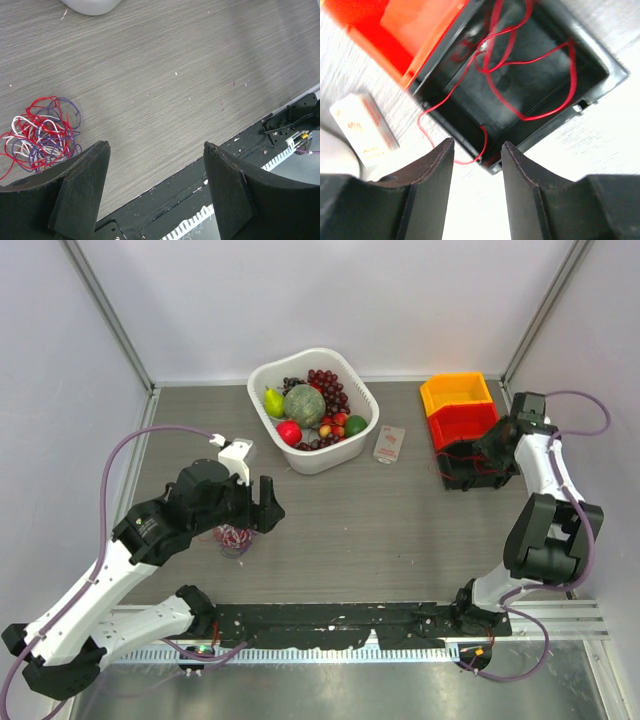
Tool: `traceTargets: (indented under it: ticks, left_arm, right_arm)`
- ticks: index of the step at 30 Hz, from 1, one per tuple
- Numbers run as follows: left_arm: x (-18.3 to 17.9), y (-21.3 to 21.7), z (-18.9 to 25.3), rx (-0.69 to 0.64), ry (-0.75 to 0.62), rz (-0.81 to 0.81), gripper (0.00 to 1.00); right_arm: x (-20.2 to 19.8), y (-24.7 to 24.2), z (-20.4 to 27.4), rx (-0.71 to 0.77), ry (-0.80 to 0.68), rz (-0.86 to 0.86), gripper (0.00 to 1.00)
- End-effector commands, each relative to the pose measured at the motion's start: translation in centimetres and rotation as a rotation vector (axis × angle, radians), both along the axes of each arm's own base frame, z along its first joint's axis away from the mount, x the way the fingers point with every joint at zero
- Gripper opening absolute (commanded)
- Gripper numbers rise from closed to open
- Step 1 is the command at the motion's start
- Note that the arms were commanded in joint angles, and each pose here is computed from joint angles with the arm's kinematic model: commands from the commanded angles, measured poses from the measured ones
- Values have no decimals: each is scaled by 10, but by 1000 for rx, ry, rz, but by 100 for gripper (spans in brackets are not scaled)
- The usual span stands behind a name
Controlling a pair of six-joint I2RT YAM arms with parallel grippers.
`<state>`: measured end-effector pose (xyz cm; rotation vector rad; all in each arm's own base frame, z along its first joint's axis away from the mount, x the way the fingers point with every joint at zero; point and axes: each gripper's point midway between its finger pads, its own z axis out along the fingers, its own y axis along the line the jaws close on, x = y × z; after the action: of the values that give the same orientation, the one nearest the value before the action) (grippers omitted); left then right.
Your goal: Untangle the cables
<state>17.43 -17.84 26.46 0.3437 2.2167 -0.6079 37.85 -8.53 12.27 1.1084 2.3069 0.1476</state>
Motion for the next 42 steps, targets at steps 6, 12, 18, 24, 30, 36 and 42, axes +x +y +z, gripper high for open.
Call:
traceTargets:
  ticks: [6, 12, 18, 24, 30, 36, 42]
  left_arm:
    - [2, -10, 11, -67, -10, -6, 79]
    - [-3, -8, 11, -103, 14, 15, 80]
    - [-9, 0, 11, -100, 32, 39, 80]
    - [-8, 3, 12, -96, 23, 55, 80]
    - [-6, -6, 14, -109, 41, 35, 79]
    - [-5, -4, 11, -97, 37, 42, 79]
    - [-6, -10, 13, -115, 53, 29, 79]
  right_arm:
    - [22, 108, 8, -424, 53, 641, 52]
    - [42, 121, -26, -466, 139, 733, 53]
    - [48, 120, -43, -505, 179, 767, 53]
    - [46, 119, -59, -511, 203, 778, 50]
    - [47, 122, -74, -487, 214, 792, 44]
    - [48, 124, -79, -485, 208, 789, 35]
    - [49, 114, -52, -545, 183, 711, 1]
